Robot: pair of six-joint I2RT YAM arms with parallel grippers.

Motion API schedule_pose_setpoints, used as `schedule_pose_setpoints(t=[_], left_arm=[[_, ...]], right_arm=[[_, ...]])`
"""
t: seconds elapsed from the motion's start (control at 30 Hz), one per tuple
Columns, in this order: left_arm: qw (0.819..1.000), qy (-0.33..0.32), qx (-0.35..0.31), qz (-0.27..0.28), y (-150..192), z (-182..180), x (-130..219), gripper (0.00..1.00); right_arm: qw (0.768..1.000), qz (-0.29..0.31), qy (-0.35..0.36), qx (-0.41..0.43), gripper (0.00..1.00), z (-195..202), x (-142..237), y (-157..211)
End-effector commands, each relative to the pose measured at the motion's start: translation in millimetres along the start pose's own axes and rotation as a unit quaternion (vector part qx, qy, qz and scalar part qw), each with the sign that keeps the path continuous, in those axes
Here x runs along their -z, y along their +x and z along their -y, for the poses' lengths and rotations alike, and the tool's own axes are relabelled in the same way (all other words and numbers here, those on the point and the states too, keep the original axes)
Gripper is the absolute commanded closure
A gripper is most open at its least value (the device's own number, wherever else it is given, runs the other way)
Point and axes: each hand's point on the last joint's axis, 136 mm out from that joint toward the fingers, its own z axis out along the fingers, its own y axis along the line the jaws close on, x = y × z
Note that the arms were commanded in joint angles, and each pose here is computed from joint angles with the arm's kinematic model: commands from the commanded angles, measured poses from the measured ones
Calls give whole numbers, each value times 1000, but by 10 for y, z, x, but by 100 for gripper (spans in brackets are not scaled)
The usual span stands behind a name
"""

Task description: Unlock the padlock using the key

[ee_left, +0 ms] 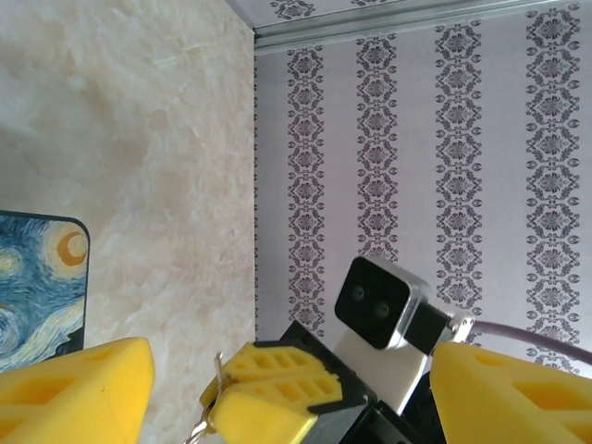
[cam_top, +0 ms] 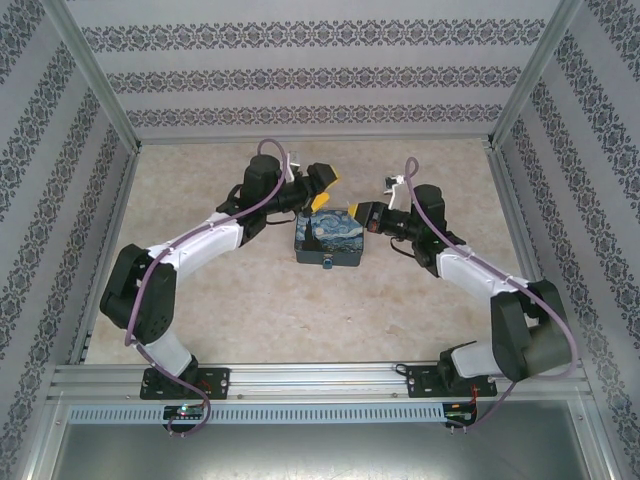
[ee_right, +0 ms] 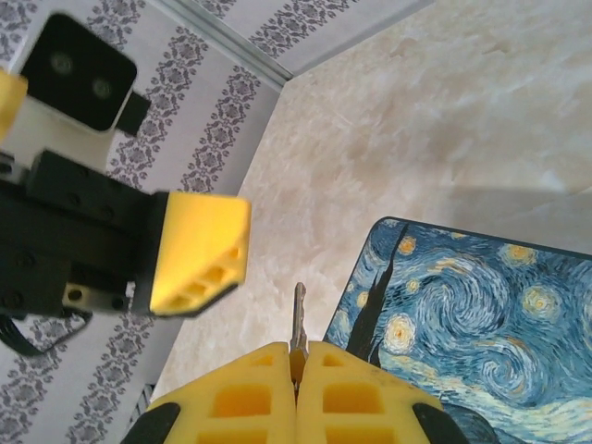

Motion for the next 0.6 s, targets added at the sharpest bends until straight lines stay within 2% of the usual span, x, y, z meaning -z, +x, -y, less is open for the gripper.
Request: schedule_pose_setpoints(t=[0.0,0.17,0.37,0.57], left_arm=[[999,-32,-14,-39,99,6,82,21],[996,-43,5,-78,200,2,53,25],[991,-49,55,-111,306,-97,9,38],[988,-63,85,-116,372,-243,21,48]], right_arm=[[998,-11,-7,55,100,-102,79,69],[992,-22,47,118,100,-127,70,177],[969,-35,128,209,100,-96,38,311],[958,-28,150,242,100,-115,52,336]])
